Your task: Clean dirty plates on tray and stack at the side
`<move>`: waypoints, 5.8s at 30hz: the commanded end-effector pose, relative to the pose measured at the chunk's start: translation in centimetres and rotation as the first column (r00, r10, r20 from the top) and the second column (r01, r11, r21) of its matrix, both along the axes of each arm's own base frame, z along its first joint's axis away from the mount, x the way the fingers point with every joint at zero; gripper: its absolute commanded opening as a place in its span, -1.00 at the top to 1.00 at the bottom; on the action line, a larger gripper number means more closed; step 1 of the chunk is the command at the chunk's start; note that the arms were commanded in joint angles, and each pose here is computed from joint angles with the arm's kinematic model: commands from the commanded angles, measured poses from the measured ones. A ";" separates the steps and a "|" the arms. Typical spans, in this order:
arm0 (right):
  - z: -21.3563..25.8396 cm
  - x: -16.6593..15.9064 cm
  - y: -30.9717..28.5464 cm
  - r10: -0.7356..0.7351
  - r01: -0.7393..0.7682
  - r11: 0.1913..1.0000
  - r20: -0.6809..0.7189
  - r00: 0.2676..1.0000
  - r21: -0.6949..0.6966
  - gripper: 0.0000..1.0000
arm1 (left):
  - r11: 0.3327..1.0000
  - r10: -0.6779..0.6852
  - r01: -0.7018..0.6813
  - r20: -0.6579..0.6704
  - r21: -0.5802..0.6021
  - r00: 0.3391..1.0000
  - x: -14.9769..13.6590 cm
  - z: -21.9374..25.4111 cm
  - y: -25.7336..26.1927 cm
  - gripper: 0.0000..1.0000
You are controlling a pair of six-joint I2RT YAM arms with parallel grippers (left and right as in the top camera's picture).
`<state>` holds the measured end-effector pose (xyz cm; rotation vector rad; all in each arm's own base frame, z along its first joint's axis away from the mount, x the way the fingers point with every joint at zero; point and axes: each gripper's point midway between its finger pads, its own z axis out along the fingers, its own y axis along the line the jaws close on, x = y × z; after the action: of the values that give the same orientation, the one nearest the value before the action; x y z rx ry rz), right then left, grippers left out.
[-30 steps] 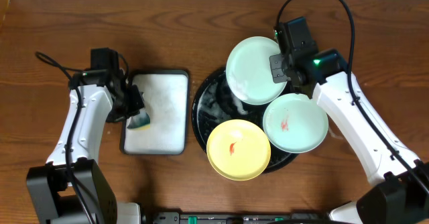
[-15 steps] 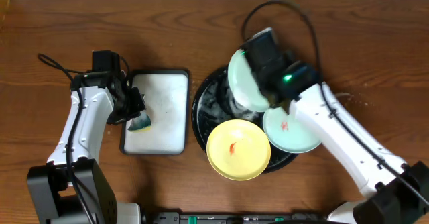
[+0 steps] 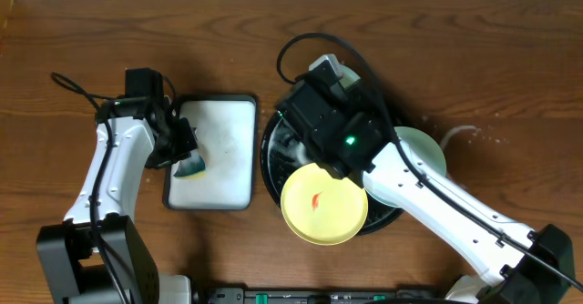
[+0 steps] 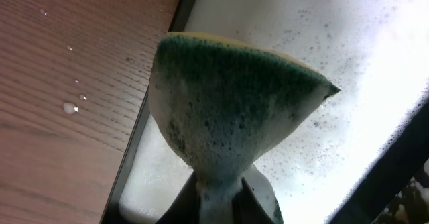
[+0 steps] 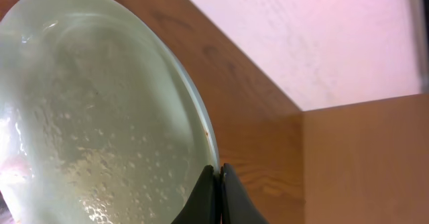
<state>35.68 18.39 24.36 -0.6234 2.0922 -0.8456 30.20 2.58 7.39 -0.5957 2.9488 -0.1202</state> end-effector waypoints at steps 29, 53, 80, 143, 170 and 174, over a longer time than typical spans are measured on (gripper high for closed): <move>2.9 -0.6 -0.7 -0.030 0.040 0.995 0.113 0.993 -0.091 0.98 | 1.000 -0.004 0.004 -0.003 0.002 1.000 -0.1 0.0 0.2 0.85; 2.9 -0.6 -0.7 -0.024 0.035 0.994 0.107 0.994 -0.103 0.98 | 1.000 -0.004 0.004 -0.003 0.002 1.000 -0.1 0.0 0.2 0.85; -0.8 0.4 1.2 0.062 -0.053 0.990 -0.062 0.996 0.129 0.98 | 1.000 -0.004 0.004 -0.014 0.001 1.000 -0.4 -0.1 0.1 0.84; -13.9 -7.8 -24.2 -0.234 0.790 0.139 -0.755 0.613 0.598 -0.12 | 0.997 -0.022 0.022 0.009 -0.070 1.000 0.1 0.1 -1.1 0.85; -18.6 -3.9 -17.6 -0.242 0.659 0.345 -0.615 0.751 0.669 0.98 | 0.997 -0.021 0.023 0.032 -0.067 0.999 0.6 0.2 -1.0 0.84; -16.4 -0.3 -14.9 -0.108 0.507 0.279 -0.498 0.860 0.815 0.98 | 0.997 -0.023 0.025 0.032 -0.067 0.999 0.6 0.2 -1.1 0.84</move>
<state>34.17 0.75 6.45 0.4643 2.6548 0.2783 30.82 1.55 7.58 -0.5775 2.9309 -0.2170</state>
